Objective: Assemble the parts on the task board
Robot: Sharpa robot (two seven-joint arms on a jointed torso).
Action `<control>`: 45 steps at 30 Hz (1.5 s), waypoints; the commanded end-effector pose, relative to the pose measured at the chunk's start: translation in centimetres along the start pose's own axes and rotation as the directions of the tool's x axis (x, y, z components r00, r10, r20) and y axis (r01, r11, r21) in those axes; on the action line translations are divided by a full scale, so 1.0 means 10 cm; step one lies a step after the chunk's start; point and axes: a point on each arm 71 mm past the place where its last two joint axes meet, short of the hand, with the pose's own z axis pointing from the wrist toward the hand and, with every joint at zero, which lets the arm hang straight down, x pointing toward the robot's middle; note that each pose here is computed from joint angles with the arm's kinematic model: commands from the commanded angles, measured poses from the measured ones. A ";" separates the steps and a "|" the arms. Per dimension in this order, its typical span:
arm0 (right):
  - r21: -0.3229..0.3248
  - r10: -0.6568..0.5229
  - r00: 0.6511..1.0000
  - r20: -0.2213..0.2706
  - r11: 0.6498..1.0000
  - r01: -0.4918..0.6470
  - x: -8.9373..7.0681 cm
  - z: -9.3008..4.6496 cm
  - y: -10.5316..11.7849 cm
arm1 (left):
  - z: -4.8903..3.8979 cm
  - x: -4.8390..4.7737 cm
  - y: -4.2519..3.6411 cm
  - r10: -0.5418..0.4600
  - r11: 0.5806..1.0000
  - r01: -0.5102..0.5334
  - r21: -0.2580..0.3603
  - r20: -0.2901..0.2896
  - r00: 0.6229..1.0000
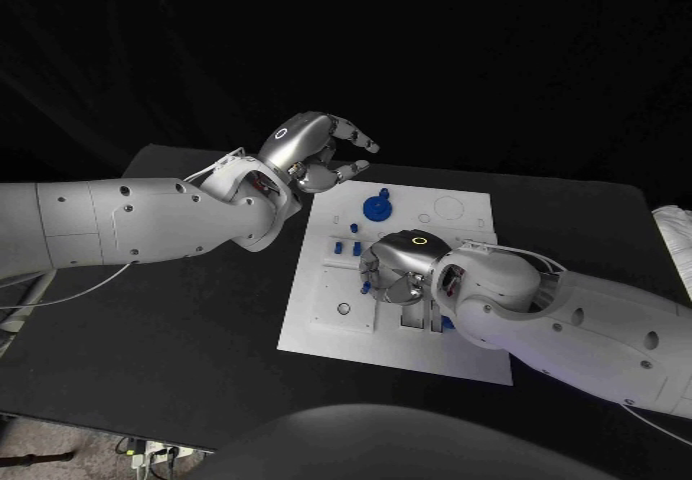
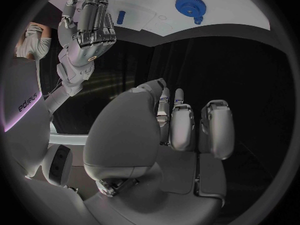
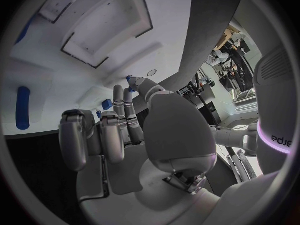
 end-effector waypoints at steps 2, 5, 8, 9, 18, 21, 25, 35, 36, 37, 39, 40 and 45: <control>-0.003 -0.028 1.000 -0.012 1.000 0.028 0.01 0.00 0.01 | 0.005 0.017 -0.009 -0.007 1.000 0.007 -0.002 -0.014 1.000; -0.004 -0.027 1.000 -0.014 1.000 0.027 0.01 0.00 0.01 | 0.006 0.017 -0.008 -0.007 1.000 0.007 -0.002 -0.014 1.000; -0.008 -0.026 1.000 -0.014 1.000 0.026 0.02 0.00 0.01 | 0.007 0.019 -0.008 -0.006 1.000 0.006 -0.002 -0.015 1.000; -0.009 -0.026 1.000 -0.014 1.000 0.025 0.02 0.00 0.01 | 0.007 0.019 -0.008 -0.006 1.000 0.006 -0.002 -0.015 1.000; -0.017 -0.019 1.000 -0.010 1.000 0.019 0.03 0.01 0.04 | 0.008 0.021 -0.007 -0.006 1.000 0.006 -0.003 -0.015 1.000; -0.017 -0.018 1.000 -0.011 1.000 0.017 0.04 0.02 0.04 | 0.009 0.024 -0.009 -0.007 1.000 0.007 -0.003 -0.016 1.000; -0.017 -0.013 1.000 -0.016 1.000 0.013 0.07 0.04 0.05 | 0.007 0.023 -0.010 -0.008 1.000 0.008 -0.004 -0.017 1.000; -0.003 -0.014 0.999 -0.038 1.000 0.013 0.13 0.05 0.04 | -0.003 0.019 0.006 -0.008 1.000 0.008 -0.015 -0.024 1.000; -0.001 -0.015 0.999 -0.043 1.000 0.015 0.14 0.05 0.04 | -0.002 0.020 0.007 -0.008 1.000 0.008 -0.015 -0.025 1.000; 0.000 -0.016 0.999 -0.048 1.000 0.016 0.14 0.04 0.03 | -0.001 0.022 0.008 -0.008 1.000 0.008 -0.015 -0.027 1.000; 0.003 -0.018 0.998 -0.058 1.000 0.018 0.15 0.04 0.03 | -0.001 0.024 0.009 -0.009 1.000 0.008 -0.015 -0.028 1.000; 0.004 -0.019 0.998 -0.061 1.000 0.019 0.16 0.04 0.03 | -0.001 0.025 0.010 -0.009 1.000 0.008 -0.016 -0.029 1.000; 0.008 -0.024 0.998 -0.064 1.000 0.024 0.16 0.03 0.03 | -0.004 0.025 0.015 -0.009 1.000 0.009 -0.020 -0.032 0.999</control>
